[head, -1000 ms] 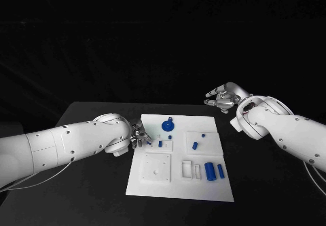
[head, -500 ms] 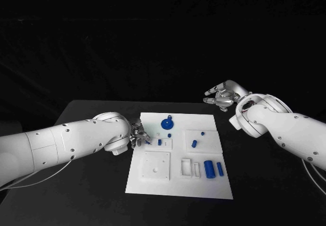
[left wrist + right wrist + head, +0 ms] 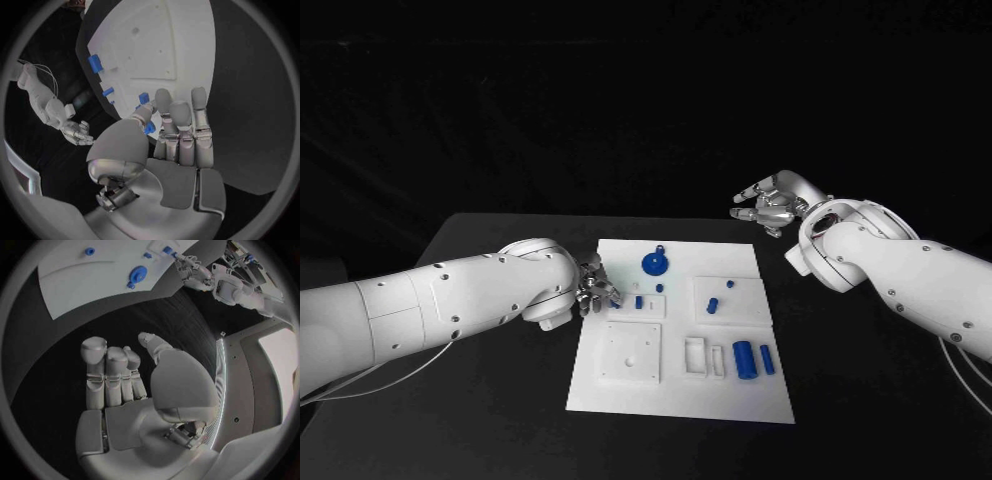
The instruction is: Assemble the parts on the task board
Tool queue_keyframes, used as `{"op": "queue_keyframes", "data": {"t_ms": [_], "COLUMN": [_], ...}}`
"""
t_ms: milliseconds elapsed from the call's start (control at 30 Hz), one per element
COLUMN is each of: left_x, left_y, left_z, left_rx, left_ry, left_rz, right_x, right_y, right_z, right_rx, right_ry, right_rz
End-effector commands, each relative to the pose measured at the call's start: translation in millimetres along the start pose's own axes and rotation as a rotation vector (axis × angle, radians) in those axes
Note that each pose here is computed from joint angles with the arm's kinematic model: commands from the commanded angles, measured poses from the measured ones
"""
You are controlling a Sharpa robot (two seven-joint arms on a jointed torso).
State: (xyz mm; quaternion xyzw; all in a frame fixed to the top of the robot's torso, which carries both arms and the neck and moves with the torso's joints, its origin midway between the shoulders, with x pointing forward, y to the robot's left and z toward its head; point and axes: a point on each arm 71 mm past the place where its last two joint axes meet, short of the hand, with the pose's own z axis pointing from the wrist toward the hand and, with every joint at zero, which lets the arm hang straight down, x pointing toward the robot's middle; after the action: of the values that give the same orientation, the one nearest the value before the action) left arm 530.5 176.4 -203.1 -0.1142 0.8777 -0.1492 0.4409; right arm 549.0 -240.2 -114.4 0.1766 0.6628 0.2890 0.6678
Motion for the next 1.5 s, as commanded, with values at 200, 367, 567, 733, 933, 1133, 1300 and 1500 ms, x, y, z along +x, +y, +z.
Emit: {"op": "queue_keyframes", "data": {"t_ms": [200, 367, 567, 733, 933, 1133, 1300, 1500], "left_x": [1.4, 0.4, -0.3, -0.7, -0.6, 1.2, 3.1, 3.9], "left_y": [-6.0, -6.5, -6.4, -6.3, -8.0, -9.5, -9.7, -9.4], "left_z": [-0.2, 0.3, 1.1, 1.6, 2.5, 3.7, 4.3, 4.9], "left_rx": [0.024, 0.022, 0.015, 0.010, 0.010, 0.011, 0.011, 0.005], "left_ry": [-0.006, -0.016, -0.020, -0.022, -0.024, -0.018, -0.012, -0.008], "left_rz": [0.001, 0.003, 0.006, 0.006, 0.013, 0.019, 0.022, 0.025], "right_x": [1.1, 1.0, 0.5, 0.3, 0.1, 0.1, 0.2, 1.6], "right_y": [0.6, 0.5, 0.0, 0.0, -0.5, -0.7, -0.6, -0.1], "right_z": [0.1, 0.0, -0.1, -0.4, -0.4, -0.3, -0.4, -0.8], "right_rx": [-0.004, -0.003, -0.002, -0.002, -0.001, 0.000, -0.001, 0.005], "right_ry": [0.008, 0.008, 0.007, 0.007, 0.007, 0.008, 0.009, 0.020], "right_rz": [-0.004, -0.004, -0.004, -0.005, -0.005, -0.006, -0.005, 0.016]}}
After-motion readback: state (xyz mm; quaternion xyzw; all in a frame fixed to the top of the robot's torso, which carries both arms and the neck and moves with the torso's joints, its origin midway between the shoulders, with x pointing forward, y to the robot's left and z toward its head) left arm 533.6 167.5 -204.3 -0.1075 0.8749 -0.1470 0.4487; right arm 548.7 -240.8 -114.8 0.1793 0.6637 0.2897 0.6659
